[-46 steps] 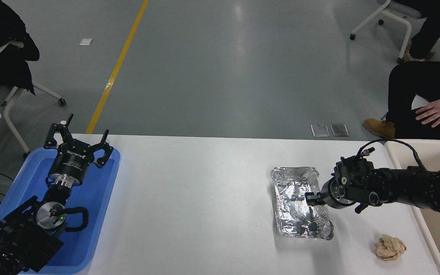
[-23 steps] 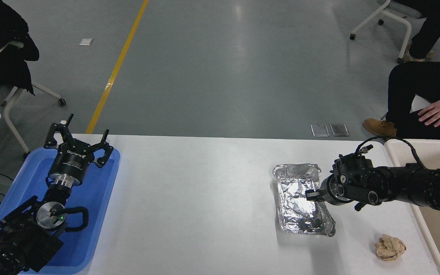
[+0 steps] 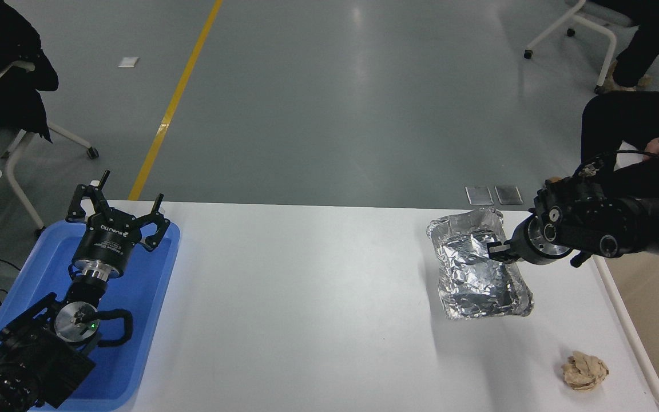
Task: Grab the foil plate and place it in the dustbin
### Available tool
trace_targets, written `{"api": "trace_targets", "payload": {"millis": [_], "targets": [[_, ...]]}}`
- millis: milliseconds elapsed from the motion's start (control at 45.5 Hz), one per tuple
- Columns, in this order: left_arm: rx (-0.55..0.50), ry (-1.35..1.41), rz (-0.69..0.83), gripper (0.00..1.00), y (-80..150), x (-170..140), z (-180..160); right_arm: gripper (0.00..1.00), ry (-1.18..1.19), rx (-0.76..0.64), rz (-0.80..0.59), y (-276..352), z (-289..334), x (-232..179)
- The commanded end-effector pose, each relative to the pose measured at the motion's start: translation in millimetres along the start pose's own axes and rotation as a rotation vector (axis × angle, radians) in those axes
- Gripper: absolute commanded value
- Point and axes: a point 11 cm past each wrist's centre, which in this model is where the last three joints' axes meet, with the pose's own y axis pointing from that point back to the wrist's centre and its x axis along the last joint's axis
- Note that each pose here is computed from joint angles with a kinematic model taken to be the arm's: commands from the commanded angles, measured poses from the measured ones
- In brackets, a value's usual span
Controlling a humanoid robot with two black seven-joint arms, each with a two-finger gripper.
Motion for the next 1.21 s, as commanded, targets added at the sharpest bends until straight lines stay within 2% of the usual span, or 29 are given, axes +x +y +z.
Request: {"api": "trace_targets", "payload": {"millis": [0, 154, 374, 1187], "targets": [[0.0, -0.001, 0.001, 1.0, 0, 0, 0, 0.0, -0.039, 0.016, 0.003, 75, 34, 29], [0.0, 0.001, 0.001, 1.0, 0, 0, 0, 0.0, -0.066, 0.022, 0.024, 121, 54, 46], [-0.001, 0.0, 0.002, 1.0, 1, 1, 0, 0.0, -0.09, 0.009, 0.136, 166, 68, 70], [-0.001, 0.0, 0.002, 1.0, 1, 1, 0, 0.0, -0.071, 0.005, 0.128, 165, 63, 70]]}}
